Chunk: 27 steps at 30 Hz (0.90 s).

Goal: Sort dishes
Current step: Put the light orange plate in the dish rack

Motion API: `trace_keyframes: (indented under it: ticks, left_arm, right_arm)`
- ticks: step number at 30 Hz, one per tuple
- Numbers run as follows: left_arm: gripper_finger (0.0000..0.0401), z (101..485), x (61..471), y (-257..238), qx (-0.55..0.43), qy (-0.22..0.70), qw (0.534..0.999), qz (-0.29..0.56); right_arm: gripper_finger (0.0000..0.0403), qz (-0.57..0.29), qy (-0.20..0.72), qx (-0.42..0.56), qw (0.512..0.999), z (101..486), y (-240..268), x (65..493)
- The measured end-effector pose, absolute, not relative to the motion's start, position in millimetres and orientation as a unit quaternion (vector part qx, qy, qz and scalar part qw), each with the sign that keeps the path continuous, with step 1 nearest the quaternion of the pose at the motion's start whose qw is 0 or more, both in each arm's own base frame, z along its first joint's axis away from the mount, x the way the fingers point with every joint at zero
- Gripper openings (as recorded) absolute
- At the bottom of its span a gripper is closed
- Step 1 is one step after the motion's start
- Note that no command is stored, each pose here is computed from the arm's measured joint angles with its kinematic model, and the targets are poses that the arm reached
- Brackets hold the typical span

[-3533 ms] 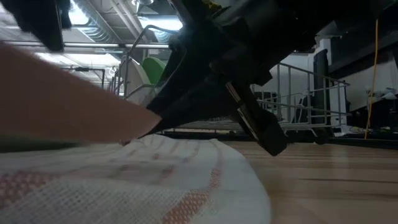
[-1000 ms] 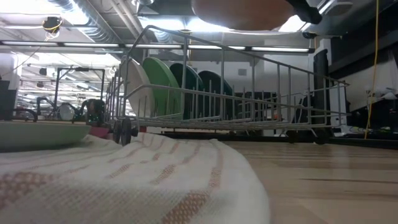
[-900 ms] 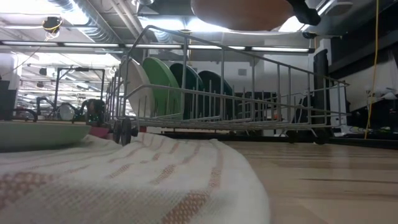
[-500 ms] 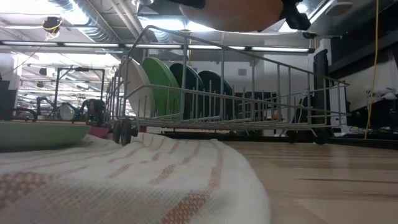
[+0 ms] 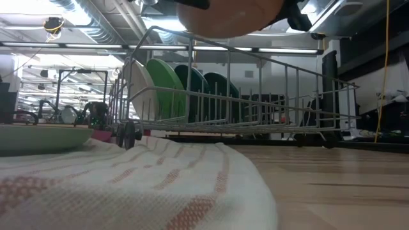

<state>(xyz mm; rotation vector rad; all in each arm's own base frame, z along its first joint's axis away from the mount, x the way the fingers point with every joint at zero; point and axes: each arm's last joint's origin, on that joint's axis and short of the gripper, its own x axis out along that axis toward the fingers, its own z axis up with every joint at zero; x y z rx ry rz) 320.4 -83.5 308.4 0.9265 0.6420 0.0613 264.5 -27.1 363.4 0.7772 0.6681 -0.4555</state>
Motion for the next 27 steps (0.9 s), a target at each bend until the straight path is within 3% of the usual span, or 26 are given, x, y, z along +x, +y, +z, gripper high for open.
trace_keyframes:
  ticks: [5,19,27]
  left_arm:
    - [0.0016,309.1,320.2,-86.0,0.411,0.299,0.860,0.041]
    - [0.0005,300.2,311.9,-87.8,0.309,0.340,0.885,0.070]
    - [0.0005,313.9,324.0,-82.6,0.170,0.254,0.944,0.126]
  right_arm:
    - [0.0056,-0.209,0.314,0.348,0.858,364.8,-27.4,264.8]
    - [0.0062,-0.237,0.315,0.125,0.910,379.0,-31.7,247.9]
    - [0.0062,-0.296,0.305,0.026,0.905,421.3,-33.5,218.8]
